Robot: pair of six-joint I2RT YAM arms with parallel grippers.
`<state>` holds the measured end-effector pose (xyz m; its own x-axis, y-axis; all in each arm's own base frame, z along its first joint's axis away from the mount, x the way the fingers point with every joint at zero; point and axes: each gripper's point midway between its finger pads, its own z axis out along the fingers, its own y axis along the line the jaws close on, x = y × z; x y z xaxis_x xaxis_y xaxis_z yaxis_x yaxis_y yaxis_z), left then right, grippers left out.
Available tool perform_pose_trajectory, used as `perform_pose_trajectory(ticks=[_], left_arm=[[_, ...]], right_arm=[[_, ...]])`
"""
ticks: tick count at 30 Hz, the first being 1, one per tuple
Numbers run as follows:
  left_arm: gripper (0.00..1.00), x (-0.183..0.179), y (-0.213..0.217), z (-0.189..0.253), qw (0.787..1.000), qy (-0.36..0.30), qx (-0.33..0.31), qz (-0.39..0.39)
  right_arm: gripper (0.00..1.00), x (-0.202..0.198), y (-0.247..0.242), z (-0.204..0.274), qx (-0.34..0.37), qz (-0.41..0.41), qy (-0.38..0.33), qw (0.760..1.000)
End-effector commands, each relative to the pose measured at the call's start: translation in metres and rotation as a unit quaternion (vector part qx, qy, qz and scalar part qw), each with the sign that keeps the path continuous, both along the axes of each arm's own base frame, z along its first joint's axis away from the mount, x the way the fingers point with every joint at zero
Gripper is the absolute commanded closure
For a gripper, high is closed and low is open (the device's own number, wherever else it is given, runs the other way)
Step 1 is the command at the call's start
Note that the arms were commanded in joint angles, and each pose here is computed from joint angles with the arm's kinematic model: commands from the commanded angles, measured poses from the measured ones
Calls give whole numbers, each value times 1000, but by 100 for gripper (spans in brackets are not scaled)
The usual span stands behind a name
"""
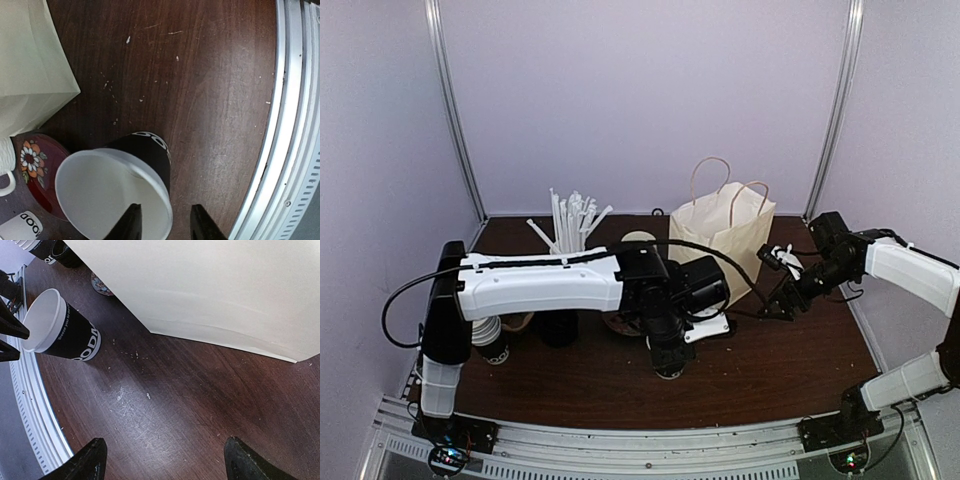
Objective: Pack the takeout coffee
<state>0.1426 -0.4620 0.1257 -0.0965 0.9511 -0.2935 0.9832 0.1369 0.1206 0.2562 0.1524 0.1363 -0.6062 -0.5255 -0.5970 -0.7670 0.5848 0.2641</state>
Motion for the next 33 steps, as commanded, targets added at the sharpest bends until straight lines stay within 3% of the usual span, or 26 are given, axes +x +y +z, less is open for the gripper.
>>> perform_pose_trajectory(ticks=[1,7,9,13,16,18,21,27,33], left_arm=[[58,-6,-11,29,999,-33,-19,-11],[39,-19,-2,90,995,-49,-85,-11],[29,-1,14,95,992,-88,-83,18],[23,46,59,94,983,-139,-65,103],[8,76,97,85,970,-155,-50,179],[11,95,129,72,959,-143,-28,243],[26,108,169,52,945,-94,5,313],[38,111,197,21,933,-55,44,353],[36,105,198,-9,929,-31,69,363]], right_arm=[[15,3,3,6,10,5,-8,1000],[15,5,4,7,12,6,-8,1000],[15,6,5,7,13,5,-8,1000],[15,10,0,4,-1,-11,-4,1000],[15,9,-2,4,-6,-12,-9,1000],[15,9,-2,5,-8,-10,-12,1000],[15,8,-3,4,-11,-8,-12,1000],[15,8,-3,0,-13,-3,-5,1000],[15,10,-3,-3,-16,-2,1,1000]])
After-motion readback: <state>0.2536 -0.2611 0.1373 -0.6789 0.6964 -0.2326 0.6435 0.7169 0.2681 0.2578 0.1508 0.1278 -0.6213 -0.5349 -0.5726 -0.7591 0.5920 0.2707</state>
